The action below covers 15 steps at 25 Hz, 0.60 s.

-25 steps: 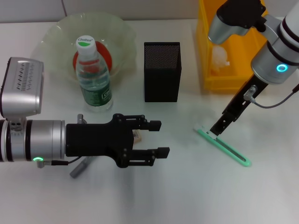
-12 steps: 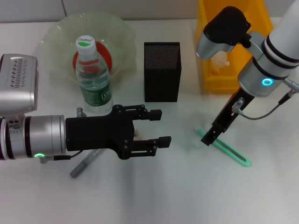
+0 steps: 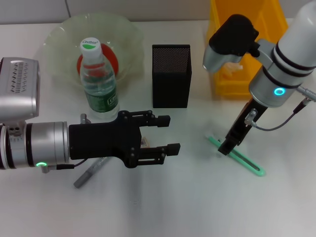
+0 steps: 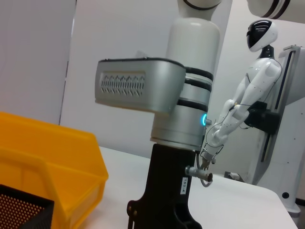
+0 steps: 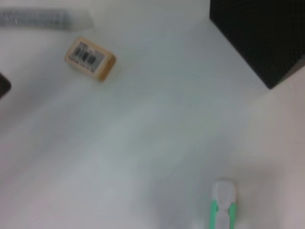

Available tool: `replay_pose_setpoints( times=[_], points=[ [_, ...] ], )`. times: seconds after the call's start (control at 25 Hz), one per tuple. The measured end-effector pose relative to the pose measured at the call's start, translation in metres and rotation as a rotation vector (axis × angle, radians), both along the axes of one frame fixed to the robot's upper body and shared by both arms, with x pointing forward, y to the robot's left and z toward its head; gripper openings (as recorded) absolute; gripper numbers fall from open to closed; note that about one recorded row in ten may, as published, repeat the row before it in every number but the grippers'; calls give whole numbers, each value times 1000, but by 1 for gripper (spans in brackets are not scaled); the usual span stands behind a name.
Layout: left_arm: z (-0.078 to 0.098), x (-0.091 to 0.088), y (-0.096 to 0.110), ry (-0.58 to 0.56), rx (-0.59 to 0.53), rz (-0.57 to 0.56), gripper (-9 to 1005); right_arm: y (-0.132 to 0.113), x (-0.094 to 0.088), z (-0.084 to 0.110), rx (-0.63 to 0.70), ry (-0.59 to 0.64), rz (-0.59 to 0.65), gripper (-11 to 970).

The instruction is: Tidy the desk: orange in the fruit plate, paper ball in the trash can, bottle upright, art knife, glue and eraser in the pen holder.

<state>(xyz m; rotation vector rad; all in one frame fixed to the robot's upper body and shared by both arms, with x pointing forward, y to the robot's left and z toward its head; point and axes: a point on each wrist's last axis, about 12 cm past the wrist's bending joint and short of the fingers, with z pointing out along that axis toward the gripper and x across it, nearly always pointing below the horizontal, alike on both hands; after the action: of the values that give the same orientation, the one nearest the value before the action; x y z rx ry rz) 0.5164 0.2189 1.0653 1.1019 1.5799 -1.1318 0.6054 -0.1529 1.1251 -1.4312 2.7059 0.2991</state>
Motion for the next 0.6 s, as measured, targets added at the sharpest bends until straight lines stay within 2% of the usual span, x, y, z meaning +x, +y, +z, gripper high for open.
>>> replay_pose_setpoints(
  times=[0.32,0.6],
  points=[
    [0,1,0,-1,6,5,686,1,-1,-1,-9,0,8,517],
    [-1,1,0,-1,7,7,686,4,0,0,-12,1,9,479]
  ],
)
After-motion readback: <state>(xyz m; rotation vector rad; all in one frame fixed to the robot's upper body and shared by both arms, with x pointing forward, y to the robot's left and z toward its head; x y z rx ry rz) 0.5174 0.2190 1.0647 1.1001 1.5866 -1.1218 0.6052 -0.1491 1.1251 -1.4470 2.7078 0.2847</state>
